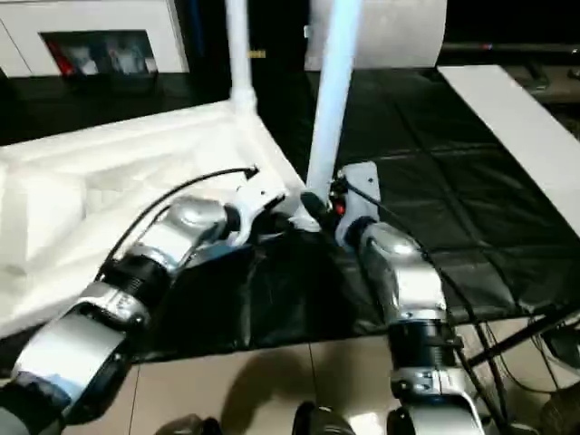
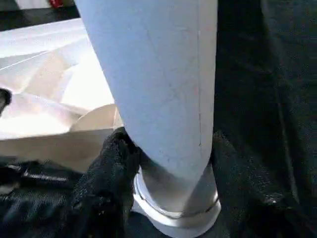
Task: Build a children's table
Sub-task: Rotate leg to tighten, then rotate table base
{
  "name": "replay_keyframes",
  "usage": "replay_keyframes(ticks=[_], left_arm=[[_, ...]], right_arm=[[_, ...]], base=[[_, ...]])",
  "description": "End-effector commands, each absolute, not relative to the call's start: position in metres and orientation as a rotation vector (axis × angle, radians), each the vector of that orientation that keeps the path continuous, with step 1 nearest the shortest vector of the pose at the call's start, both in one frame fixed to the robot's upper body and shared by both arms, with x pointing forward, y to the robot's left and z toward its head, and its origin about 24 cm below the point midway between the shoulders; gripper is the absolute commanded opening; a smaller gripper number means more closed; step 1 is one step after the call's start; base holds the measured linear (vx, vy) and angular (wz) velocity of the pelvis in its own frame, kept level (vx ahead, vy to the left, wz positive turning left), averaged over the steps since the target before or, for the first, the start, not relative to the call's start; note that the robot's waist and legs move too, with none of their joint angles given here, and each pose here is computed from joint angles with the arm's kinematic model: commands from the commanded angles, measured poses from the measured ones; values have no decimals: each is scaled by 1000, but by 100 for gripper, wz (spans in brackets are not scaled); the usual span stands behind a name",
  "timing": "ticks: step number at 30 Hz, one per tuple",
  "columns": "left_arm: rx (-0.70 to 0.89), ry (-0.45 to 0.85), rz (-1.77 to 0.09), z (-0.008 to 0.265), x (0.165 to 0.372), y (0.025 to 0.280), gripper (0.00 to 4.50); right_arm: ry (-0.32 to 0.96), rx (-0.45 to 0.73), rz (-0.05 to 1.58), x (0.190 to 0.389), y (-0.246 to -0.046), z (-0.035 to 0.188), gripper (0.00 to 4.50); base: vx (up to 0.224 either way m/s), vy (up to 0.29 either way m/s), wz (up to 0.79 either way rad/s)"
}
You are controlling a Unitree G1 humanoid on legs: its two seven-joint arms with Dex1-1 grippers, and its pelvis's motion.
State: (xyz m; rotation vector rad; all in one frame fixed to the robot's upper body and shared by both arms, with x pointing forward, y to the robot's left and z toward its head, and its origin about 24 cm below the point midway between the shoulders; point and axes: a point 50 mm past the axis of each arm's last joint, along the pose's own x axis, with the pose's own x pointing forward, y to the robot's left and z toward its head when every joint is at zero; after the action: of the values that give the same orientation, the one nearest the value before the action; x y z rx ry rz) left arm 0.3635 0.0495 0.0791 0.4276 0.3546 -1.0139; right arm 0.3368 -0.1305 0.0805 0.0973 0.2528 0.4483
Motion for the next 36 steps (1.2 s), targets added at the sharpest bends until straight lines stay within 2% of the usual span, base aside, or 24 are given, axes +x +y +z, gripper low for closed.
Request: replay_keyframes(ticks=[1,2,3,5,7,8,10,13,14,17,19,22,25,26,28,31,33,36], left_arm=[[435,285,-1004,89,366,42,0],[456,271,-1022,89,365,44,0],[458,270,-1023,88,365,45,0],[471,265,-1043,87,364,48,0],[487,245,-1070,87,363,49,0],[492,239,-1078,87,362,51,0],[508,204,-1083,87,362,55,0],[459,196,-1068,89,363,58,0],[436,195,-1080,90,362,59,44],[363,176,-1104,95,360,62,55],[377,164,-1101,97,359,71,82],[353,161,-1101,100,357,77,99],[344,171,-1085,105,351,99,115],[345,174,-1084,106,350,102,134],[345,189,-1068,108,341,118,140],[342,214,-1084,107,332,127,160],[318,263,-1138,107,310,141,180],[292,299,-1160,109,294,152,197]], right_arm=[[309,132,494,332,-114,69,263],[283,117,496,331,-118,72,270],[281,116,496,331,-118,72,298],[262,41,485,330,-126,72,305],[261,24,481,328,-131,72,315],[259,9,468,327,-134,72,342],[235,-34,434,324,-145,74,352],[208,0,427,321,-152,77,384],[202,8,422,319,-155,78,396],[176,-1,457,311,-161,80,412],[194,11,501,305,-161,80,438],[188,0,514,303,-160,81,449],[147,26,603,298,-153,89,450],[143,28,613,298,-152,90,450],[129,28,664,297,-143,94,450],[125,27,691,298,-137,96,450],[122,23,747,302,-123,99,450],[131,13,794,307,-111,100,450]], base=[[0,0,0],[0,0,0],[0,0,0],[0,0,0],[0,0,0],[0,0,0],[0,0,0],[0,0,0],[0,0,0],[0,0,0],[0,0,0],[0,0,0],[0,0,0],[0,0,0],[0,0,0],[0,0,0],[0,0,0],[0,0,0]])
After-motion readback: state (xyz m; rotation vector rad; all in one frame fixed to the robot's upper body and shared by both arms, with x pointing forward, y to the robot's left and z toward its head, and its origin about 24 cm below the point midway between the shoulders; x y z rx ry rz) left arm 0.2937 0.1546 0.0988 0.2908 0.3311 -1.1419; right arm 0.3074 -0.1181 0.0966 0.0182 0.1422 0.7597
